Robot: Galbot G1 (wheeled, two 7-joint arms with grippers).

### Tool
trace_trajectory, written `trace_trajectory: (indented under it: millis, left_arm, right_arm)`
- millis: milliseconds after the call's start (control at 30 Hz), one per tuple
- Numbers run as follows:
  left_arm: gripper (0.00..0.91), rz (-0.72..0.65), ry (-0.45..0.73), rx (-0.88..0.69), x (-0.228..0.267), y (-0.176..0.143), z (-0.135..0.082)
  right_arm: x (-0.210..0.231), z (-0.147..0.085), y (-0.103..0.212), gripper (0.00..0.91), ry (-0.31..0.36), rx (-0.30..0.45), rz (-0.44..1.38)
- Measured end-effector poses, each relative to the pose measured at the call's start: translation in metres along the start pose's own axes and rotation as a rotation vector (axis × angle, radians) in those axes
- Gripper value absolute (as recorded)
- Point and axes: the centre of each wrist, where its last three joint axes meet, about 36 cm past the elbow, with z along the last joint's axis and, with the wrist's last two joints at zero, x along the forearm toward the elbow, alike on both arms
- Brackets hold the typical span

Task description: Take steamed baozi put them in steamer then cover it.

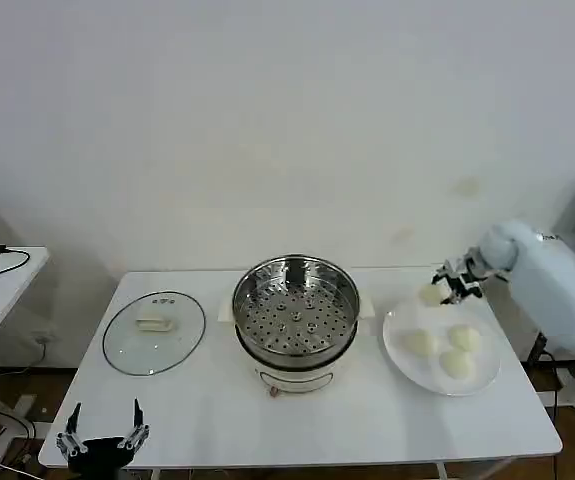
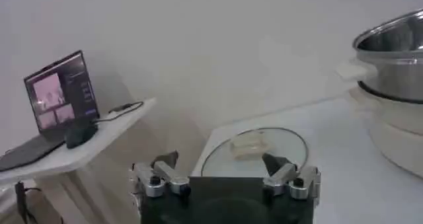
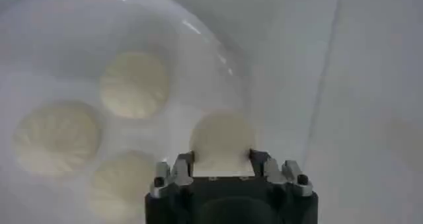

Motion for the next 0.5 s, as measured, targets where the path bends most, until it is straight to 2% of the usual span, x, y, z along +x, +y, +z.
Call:
trace_trajectory:
  millis: [200,500]
  left_arm:
    - [0.907,-0.001,0.002,-0.001,0.000,0.002,0.000]
    - [0.907,-0.005,-0.003,0.007,-0.002,0.005,-0.003]
  right_arm:
    - [0.044,-0.030,-0.028,0.584,-0.064,0.092,0.078]
    - [0.102,-0.104,-0.075,0.584,-0.194,0.276,0.160]
